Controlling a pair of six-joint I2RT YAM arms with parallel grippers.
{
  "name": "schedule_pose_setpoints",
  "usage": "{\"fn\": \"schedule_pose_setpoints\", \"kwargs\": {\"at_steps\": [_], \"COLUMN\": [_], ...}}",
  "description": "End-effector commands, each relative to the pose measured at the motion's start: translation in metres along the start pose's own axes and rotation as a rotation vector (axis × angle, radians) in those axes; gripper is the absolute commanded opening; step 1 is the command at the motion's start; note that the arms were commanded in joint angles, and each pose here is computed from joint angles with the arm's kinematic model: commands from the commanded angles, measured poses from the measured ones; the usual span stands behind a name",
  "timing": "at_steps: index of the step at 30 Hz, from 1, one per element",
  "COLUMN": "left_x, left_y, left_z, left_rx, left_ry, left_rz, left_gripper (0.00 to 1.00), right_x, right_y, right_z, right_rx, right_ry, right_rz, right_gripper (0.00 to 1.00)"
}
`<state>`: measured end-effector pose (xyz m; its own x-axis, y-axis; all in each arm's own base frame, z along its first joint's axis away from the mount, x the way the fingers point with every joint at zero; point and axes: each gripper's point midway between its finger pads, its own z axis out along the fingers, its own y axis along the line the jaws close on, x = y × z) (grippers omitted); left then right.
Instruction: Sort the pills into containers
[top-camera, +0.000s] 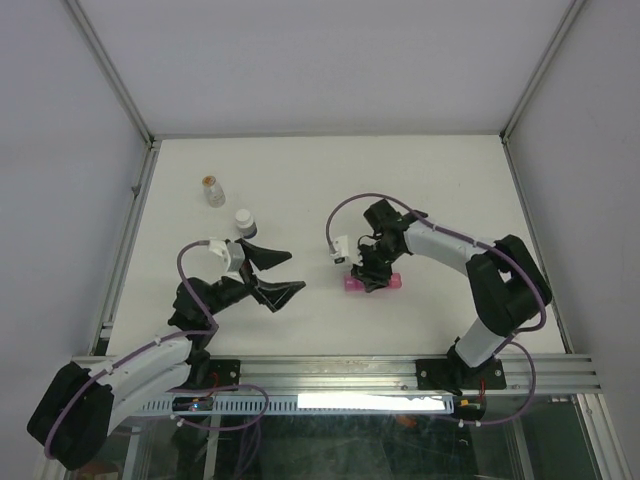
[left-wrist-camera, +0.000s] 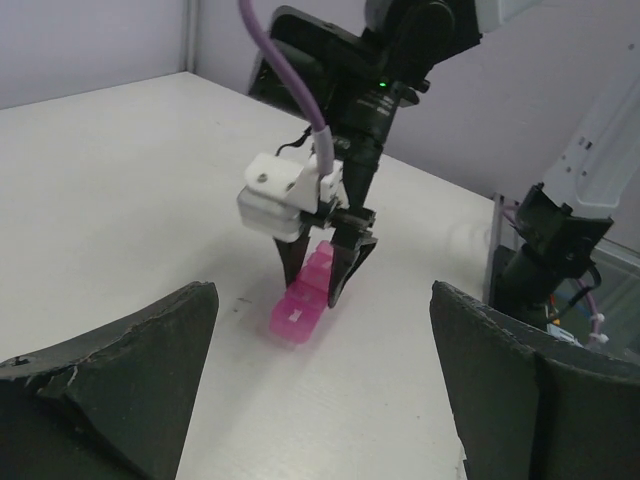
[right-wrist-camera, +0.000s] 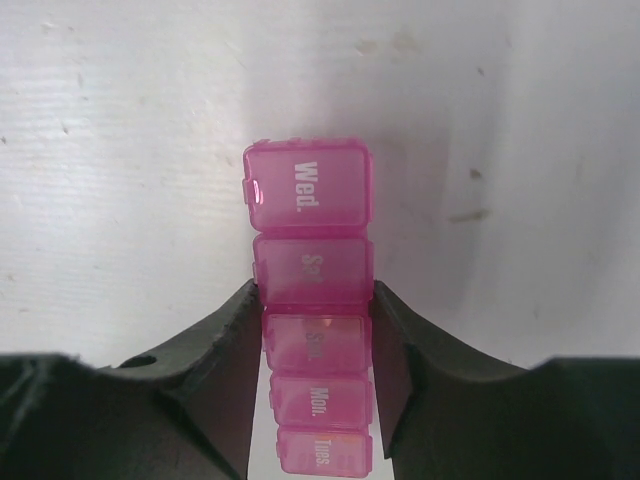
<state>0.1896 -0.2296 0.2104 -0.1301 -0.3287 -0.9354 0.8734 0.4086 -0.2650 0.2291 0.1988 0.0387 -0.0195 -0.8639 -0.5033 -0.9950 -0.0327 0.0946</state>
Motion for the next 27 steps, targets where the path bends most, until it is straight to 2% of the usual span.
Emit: {"fn": "schedule_pose_setpoints", "kwargs": {"at_steps": [1,3,7,9,10,16,18,19,21,25,27], "left_x": [0.002,0.008,0.022,0.029,0.033,0.074,0.088,0.094,0.104,0.115,0.127], "left_y": [-0.018,-0.026,-0.035,-0.04,-0.041,-0.047,-0.043,-0.042,-0.039,-0.029,-0.023], "left_z": [0.002,0.002,0.001,0.002,0.002,0.016,0.022,0.025,0.029,0.038,0.043], "left_rx": [0.085,0.127,0.194,0.226,0.24,0.31,0.31,0.316,0.328,0.31,0.308], "left_ry": [-0.041,-0.045,-0.022,-0.004,0.004,0.122,0.154,0.168,0.172,0.14,0.161], "left_rz": [0.202,0.244,0.286,0.304,0.318,0.377,0.39,0.394,0.431,0.477,0.481], "left_gripper": [0.9,0.9,0.9,0.9,0.9,0.88,0.88,0.88,0.87,0.82,0.78], "right_x": [-0.024,-0.028,-0.035,-0.042,-0.046,-0.067,-0.073,-0.073,-0.064,-0.06,-0.058], "right_y": [0.003,0.007,0.011,0.013,0.014,0.032,0.047,0.055,0.063,0.046,0.037], "right_z": [0.019,0.027,0.02,0.006,-0.002,-0.052,-0.059,-0.06,-0.046,-0.033,-0.025], "right_rx": [0.041,0.037,0.051,0.059,0.062,0.05,0.047,0.054,0.064,0.074,0.082], "right_ry": [-0.027,-0.032,-0.06,-0.105,-0.135,-0.362,-0.449,-0.479,-0.47,-0.405,-0.397], "right_rz": [-0.063,-0.077,-0.069,-0.067,-0.066,-0.162,-0.299,-0.396,-0.511,-0.465,-0.435], "right_gripper": [0.33,0.38,0.76,0.87,0.89,0.9,0.91,0.96,1.0,0.97,0.94]}}
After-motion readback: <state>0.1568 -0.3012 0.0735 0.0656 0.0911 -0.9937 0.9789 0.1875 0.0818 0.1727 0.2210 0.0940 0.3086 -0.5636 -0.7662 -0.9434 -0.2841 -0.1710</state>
